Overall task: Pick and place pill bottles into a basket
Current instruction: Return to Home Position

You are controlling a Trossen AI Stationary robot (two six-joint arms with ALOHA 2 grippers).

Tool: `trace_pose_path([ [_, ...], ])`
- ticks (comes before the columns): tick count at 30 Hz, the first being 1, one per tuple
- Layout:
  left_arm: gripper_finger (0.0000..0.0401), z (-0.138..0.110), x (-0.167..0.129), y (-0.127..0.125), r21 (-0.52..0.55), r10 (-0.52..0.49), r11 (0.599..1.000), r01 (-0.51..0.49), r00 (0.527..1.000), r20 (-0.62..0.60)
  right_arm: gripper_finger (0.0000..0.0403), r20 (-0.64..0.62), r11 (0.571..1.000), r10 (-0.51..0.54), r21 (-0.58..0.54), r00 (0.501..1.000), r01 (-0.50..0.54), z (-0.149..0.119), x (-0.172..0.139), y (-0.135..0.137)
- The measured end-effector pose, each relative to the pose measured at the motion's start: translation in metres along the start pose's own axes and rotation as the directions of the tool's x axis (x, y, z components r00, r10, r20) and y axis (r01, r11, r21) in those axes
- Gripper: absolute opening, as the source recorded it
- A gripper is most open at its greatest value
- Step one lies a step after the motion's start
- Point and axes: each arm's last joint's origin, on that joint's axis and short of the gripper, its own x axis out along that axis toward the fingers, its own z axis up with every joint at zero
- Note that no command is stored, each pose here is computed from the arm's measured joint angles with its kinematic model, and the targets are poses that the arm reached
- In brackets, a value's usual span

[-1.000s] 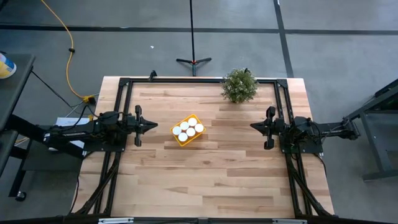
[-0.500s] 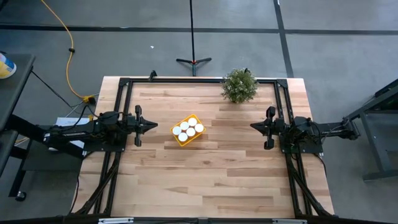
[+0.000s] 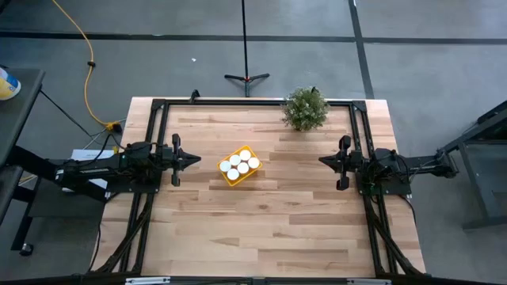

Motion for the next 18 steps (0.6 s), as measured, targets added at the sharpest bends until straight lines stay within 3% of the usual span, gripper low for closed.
trace_pose_path([
  [18,0.0055,0.0,0.0,0.0,0.0,0.0,1.0,0.0,1.0,0.0,0.0,0.0,1.0,0.0,0.0,1.0,0.0,0.0,0.0,0.0],
])
